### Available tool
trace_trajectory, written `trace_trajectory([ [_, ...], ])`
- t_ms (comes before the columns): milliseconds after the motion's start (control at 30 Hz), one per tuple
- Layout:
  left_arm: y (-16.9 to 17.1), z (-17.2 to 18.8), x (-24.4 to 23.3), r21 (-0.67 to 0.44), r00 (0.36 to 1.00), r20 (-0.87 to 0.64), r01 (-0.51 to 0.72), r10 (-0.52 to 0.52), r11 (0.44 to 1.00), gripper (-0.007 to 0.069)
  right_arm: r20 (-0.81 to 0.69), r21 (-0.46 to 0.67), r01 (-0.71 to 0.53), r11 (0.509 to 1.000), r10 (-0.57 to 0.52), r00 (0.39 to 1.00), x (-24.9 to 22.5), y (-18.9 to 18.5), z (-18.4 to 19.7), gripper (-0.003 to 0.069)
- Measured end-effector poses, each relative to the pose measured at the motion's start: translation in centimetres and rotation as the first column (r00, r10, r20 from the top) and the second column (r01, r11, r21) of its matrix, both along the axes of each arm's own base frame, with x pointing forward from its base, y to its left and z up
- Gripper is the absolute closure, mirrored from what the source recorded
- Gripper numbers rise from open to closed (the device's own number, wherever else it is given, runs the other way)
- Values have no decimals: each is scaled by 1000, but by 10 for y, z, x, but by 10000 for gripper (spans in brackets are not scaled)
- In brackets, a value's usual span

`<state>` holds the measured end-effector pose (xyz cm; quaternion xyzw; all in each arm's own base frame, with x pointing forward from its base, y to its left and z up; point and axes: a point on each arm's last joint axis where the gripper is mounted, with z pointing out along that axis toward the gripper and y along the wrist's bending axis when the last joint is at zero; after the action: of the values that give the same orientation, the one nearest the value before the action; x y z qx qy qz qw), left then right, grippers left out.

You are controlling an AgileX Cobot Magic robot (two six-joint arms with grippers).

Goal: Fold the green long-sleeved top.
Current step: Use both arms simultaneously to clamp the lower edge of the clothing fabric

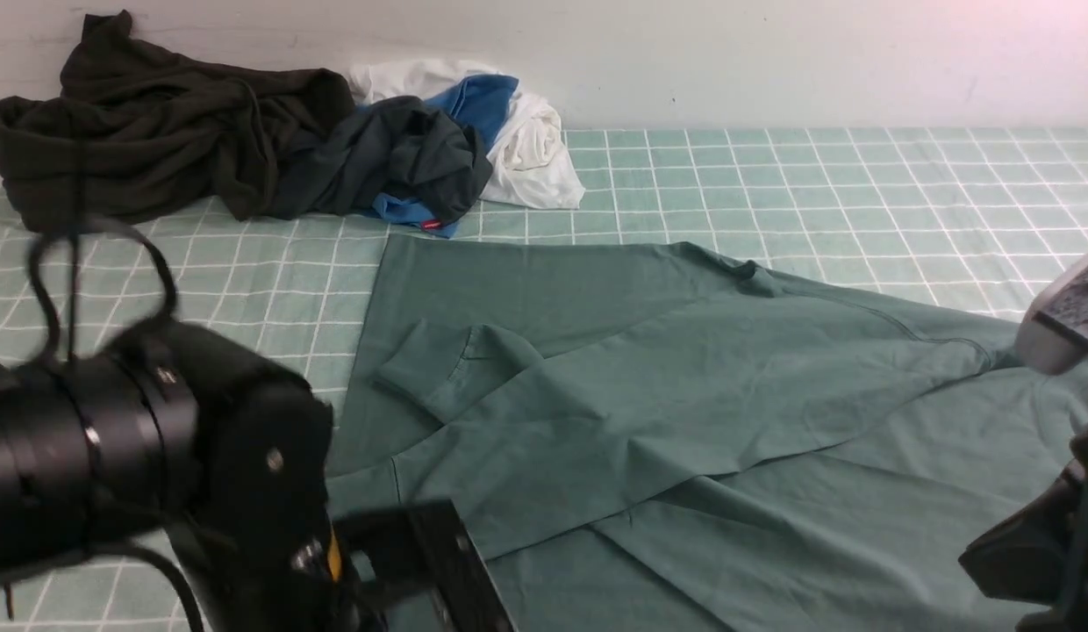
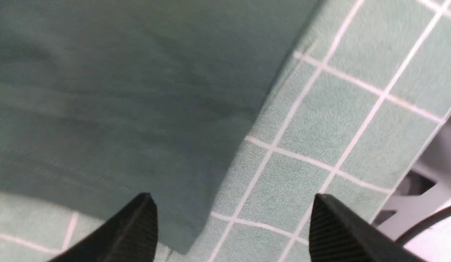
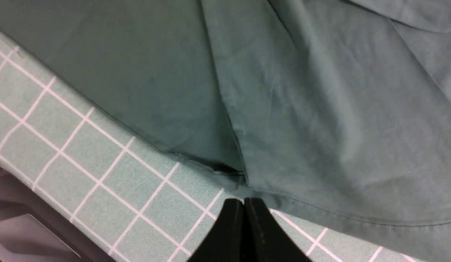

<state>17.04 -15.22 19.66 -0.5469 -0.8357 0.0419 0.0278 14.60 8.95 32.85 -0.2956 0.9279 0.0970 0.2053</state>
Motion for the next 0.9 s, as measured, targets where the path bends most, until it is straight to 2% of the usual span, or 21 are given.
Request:
trace_trajectory([
  [67,-5,-18,-7,49,995,16,93,-93,994,111,-2,5,-3,1000,3,1000,0,1,0,673],
  [200,-10,-45,-6,123,984,19,173,-176,977,111,-2,7,-7,1000,7,1000,0,1,0,673],
  [700,-16,-41,11,167,982,139,104,-128,980,122,2,1,-23,1000,23,1000,0,1,0,673],
  [767,-16,-42,11,169,983,136,103,-127,980,155,2,1,-23,1000,23,1000,0,1,0,673],
  [900,-16,-47,8,168,990,97,83,-100,982,274,2,1,-24,1000,24,1000,0,1,0,673],
])
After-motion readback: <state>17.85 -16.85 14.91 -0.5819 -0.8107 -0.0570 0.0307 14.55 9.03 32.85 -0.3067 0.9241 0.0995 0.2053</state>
